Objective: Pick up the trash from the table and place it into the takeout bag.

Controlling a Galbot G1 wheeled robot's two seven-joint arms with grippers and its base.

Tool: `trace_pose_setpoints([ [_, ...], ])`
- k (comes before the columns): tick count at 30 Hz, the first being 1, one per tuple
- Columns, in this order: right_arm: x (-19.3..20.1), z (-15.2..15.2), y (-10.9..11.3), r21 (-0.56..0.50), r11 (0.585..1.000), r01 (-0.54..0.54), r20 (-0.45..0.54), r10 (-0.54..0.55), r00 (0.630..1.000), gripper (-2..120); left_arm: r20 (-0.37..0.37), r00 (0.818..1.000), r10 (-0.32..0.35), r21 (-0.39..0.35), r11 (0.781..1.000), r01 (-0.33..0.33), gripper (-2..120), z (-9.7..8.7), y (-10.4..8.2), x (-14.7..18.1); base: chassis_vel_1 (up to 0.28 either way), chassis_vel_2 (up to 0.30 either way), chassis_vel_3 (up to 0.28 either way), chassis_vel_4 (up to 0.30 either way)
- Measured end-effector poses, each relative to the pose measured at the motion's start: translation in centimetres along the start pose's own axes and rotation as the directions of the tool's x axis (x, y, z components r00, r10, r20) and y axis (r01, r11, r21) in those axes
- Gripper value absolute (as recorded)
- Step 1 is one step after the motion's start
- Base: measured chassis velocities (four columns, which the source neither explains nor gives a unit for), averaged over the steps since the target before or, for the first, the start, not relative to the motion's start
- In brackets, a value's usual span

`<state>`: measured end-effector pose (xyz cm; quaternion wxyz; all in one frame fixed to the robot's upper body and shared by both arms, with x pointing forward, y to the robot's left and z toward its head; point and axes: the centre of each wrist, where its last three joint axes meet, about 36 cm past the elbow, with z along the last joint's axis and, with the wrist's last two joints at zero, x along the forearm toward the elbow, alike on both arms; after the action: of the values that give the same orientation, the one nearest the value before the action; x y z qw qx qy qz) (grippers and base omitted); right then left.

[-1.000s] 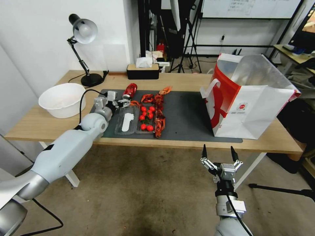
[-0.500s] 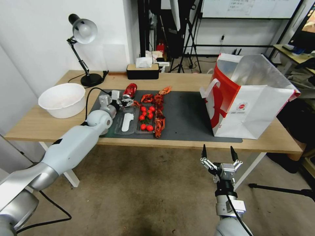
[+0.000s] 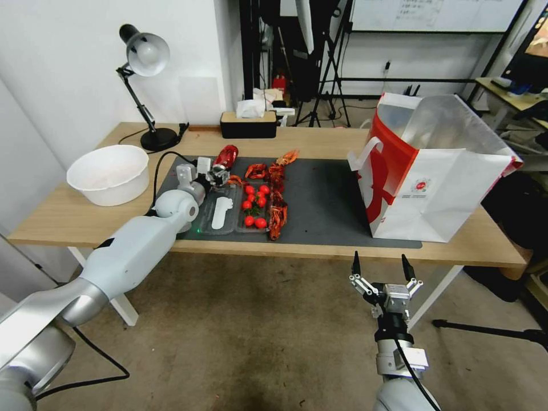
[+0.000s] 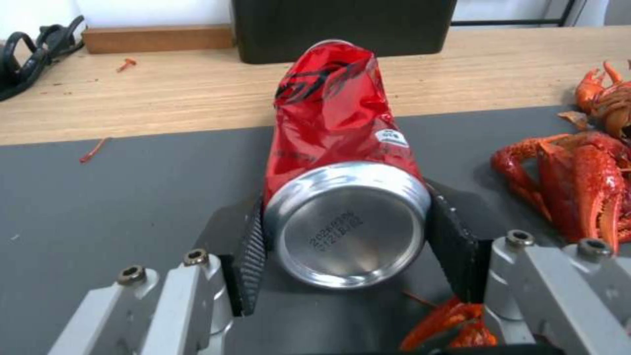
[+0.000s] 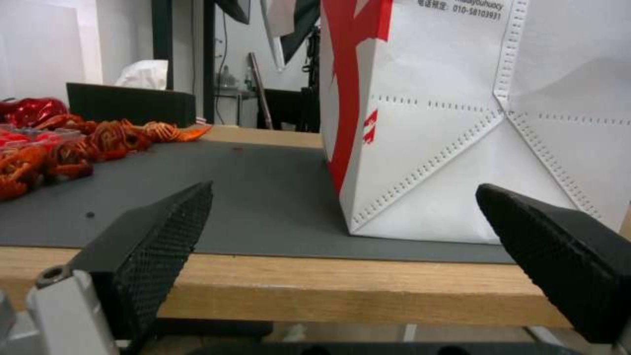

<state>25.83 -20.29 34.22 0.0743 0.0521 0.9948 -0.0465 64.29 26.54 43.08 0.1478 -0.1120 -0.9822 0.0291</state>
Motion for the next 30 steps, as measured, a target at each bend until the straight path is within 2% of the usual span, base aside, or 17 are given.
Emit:
trace_pose_setpoints([
  [4, 0.0, 0.0, 0.0, 0.000, 1.000, -0.001, 0.001, 0.001, 1.000, 100, 0.006, 1.000, 0.000, -0.002, 1.000, 0.000, 52, 0.0, 0.0, 0.0, 0.000, 0.000, 0.000, 0.000],
  [7, -0.1, 0.0, 0.0, 0.000, 1.000, -0.002, 0.002, 0.002, 1.000, 100, 0.071, 0.997, 0.020, -0.027, 0.999, -0.018, 52, -1.0, 0.0, 0.0, 0.000, 0.000, 0.000, 0.000],
  [8, -0.1, 0.0, 0.0, 0.000, 1.000, -0.002, 0.002, 0.002, 1.000, 100, 0.071, 0.997, 0.020, -0.027, 0.999, -0.018, 52, -1.0, 0.0, 0.0, 0.000, 0.000, 0.000, 0.000],
  [11, -0.1, 0.0, 0.0, 0.000, 1.000, -0.002, 0.004, 0.002, 1.000, 100, 0.156, 0.983, 0.094, -0.052, 0.995, -0.087, 52, -3.4, -0.8, 0.4, 0.000, 0.000, 0.000, 0.000],
  [12, -0.1, 0.0, 0.0, 0.000, 1.000, -0.002, 0.004, 0.002, 1.000, 100, 0.156, 0.983, 0.094, -0.052, 0.995, -0.087, 52, -3.4, -0.8, 0.4, 0.000, 0.000, 0.000, 0.000],
  [14, -0.1, -0.1, 0.0, -0.001, 1.000, -0.002, 0.004, 0.002, 1.000, 100, 0.200, 0.967, 0.156, -0.065, 0.987, -0.146, 52, -4.9, -1.8, 0.8, 0.000, 0.000, 0.000, 0.000],
  [15, -0.1, -0.1, 0.0, -0.001, 1.000, -0.002, 0.004, 0.002, 1.000, 100, 0.200, 0.967, 0.156, -0.065, 0.987, -0.146, 52, -4.9, -1.8, 0.8, 0.000, 0.000, 0.000, 0.000],
  [17, -0.1, -0.1, 0.0, -0.001, 1.000, -0.002, 0.004, 0.002, 1.000, 100, 0.269, 0.920, 0.284, -0.081, 0.959, -0.272, 52, -7.6, -4.4, 1.7, 0.000, 0.000, 0.000, 0.000],
  [19, -0.1, -0.1, 0.0, -0.002, 1.000, -0.002, 0.005, 0.002, 1.000, 100, 0.309, 0.864, 0.397, -0.102, 0.917, -0.385, 52, -9.5, -6.5, 2.5, 0.000, 0.000, 0.000, 0.000],
  [20, -0.1, -0.1, 0.0, -0.002, 1.000, -0.002, 0.005, 0.002, 1.000, 100, 0.309, 0.864, 0.397, -0.102, 0.917, -0.385, 52, -9.5, -6.5, 2.5, 0.000, 0.000, 0.000, 0.000],
  [21, -0.1, -0.1, 0.0, -0.002, 1.000, -0.002, 0.004, 0.002, 1.000, 100, 0.333, 0.812, 0.480, -0.123, 0.876, -0.467, 52, -10.9, -8.4, 3.1, 0.000, 0.000, 0.000, 0.000],
  [23, -0.1, -0.1, 0.0, -0.002, 1.000, -0.002, 0.004, 0.002, 1.000, 100, 0.350, 0.740, 0.574, -0.149, 0.814, -0.561, 52, -12.8, -11.0, 4.0, 0.000, 0.000, 0.000, 0.000],
  [24, -0.1, -0.1, 0.0, -0.002, 1.000, -0.002, 0.004, 0.002, 1.000, 100, 0.350, 0.740, 0.574, -0.149, 0.814, -0.561, 52, -12.8, -11.0, 4.0, 0.000, 0.000, 0.000, 0.000],
  [26, 0.0, -0.1, 0.0, -0.002, 1.000, -0.002, 0.003, 0.002, 1.000, 100, 0.351, 0.656, 0.668, -0.181, 0.736, -0.653, 52, -14.9, -14.3, 4.7, 0.000, 0.000, 0.000, 0.000],
  [27, 0.0, -0.1, 0.0, -0.002, 1.000, -0.003, 0.003, 0.003, 1.000, 100, 0.349, 0.628, 0.696, -0.192, 0.709, -0.679, 52, -15.6, -15.5, 4.9, 0.000, 0.000, 0.000, 0.000],
  [28, 0.0, -0.1, 0.0, -0.002, 1.000, -0.003, 0.003, 0.003, 1.000, 100, 0.349, 0.628, 0.696, -0.192, 0.709, -0.679, 52, -15.6, -15.5, 4.9, 0.000, 0.000, 0.000, 0.000],
  [30, 0.0, 0.0, 0.1, -0.003, 1.000, -0.003, 0.003, 0.003, 1.000, 100, 0.339, 0.577, 0.743, -0.209, 0.657, -0.724, 52, -16.9, -18.2, 5.1, 0.000, 0.000, 0.000, 0.000],
])
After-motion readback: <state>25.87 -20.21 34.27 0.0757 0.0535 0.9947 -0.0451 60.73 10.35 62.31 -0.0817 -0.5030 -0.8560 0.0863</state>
